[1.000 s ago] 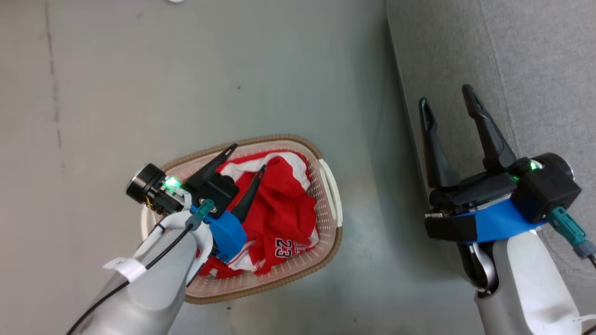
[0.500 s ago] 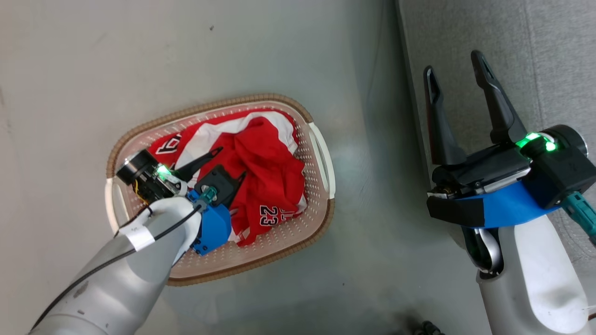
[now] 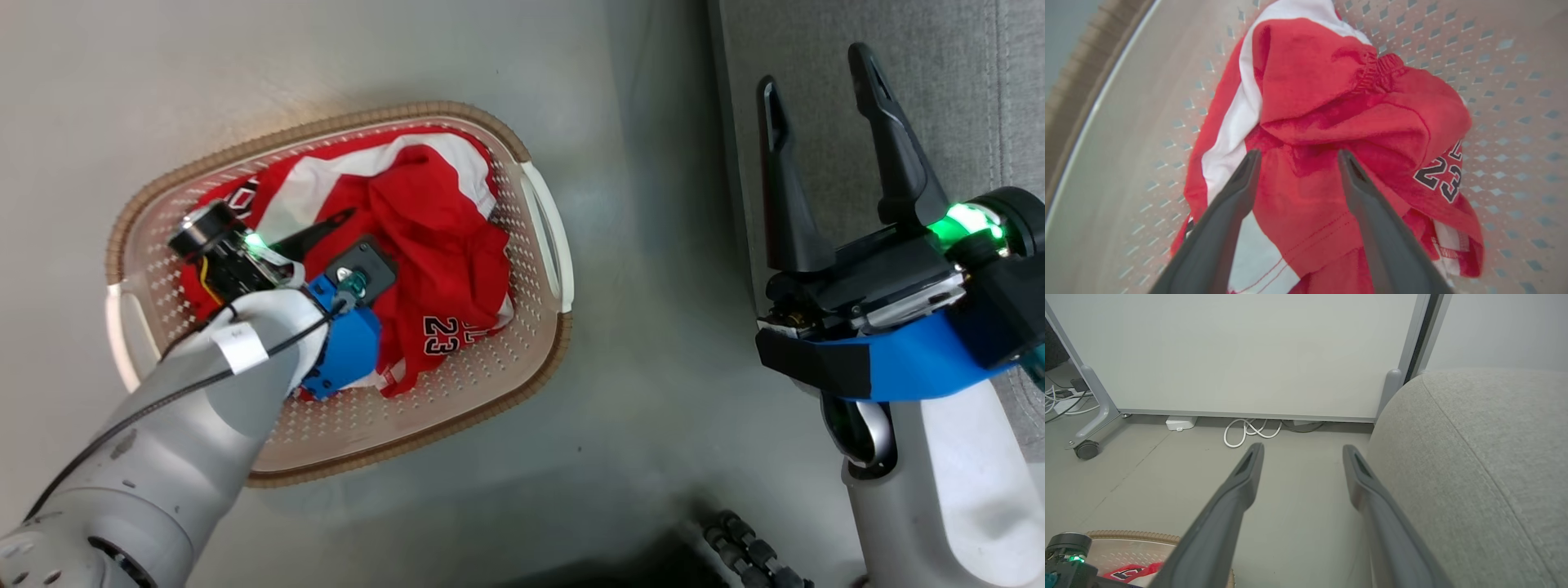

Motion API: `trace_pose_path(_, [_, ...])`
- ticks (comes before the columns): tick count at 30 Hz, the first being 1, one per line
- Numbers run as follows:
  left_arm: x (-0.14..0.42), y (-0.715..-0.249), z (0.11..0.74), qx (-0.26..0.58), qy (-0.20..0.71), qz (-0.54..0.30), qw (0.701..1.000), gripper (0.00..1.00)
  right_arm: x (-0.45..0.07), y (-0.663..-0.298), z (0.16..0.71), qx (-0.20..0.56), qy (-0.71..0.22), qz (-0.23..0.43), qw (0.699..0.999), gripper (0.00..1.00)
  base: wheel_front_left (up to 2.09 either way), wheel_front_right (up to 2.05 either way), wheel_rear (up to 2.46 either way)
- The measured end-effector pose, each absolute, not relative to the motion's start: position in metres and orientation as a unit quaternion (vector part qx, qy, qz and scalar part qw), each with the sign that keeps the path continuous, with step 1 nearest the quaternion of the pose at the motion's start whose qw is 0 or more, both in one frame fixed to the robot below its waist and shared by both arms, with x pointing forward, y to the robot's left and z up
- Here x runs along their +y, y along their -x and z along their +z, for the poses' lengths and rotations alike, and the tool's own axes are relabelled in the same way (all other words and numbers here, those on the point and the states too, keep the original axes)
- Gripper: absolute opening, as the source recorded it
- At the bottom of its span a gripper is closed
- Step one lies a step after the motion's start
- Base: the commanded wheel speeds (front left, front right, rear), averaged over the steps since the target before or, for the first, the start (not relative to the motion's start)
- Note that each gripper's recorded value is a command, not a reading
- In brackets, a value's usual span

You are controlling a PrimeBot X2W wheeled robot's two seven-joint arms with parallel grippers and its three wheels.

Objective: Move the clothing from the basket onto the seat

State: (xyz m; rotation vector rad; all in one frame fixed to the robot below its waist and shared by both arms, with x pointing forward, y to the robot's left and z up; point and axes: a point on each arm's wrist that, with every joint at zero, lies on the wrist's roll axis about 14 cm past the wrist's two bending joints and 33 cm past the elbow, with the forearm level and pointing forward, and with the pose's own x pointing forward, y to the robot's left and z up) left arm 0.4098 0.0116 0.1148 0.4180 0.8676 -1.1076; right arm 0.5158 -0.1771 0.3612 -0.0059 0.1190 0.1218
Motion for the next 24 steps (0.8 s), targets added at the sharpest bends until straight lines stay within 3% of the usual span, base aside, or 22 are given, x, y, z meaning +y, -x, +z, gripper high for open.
trace_pose_path(20, [0.038,-0.400,0.052,0.481,-0.262,-0.500,0.671,1.00,-0.185,-0.505,0.327,0.090,0.013,0.052,0.995,1.00,0.00,0.00,0.00])
trace_pose_path(21, [0.040,-0.400,0.050,0.486,-0.268,-0.498,0.666,0.91,-0.184,-0.505,0.327,0.090,0.013,0.053,0.994,1.00,0.00,0.00,0.00])
trace_pose_path(23, [0.042,-0.400,0.049,0.490,-0.273,-0.496,0.663,0.00,-0.182,-0.506,0.327,0.088,0.012,0.056,0.995,1.00,0.00,0.00,0.00])
trace_pose_path(24, [0.043,-0.400,0.049,0.491,-0.276,-0.496,0.660,0.00,-0.181,-0.506,0.328,0.086,0.011,0.057,0.995,1.00,0.00,0.00,0.00])
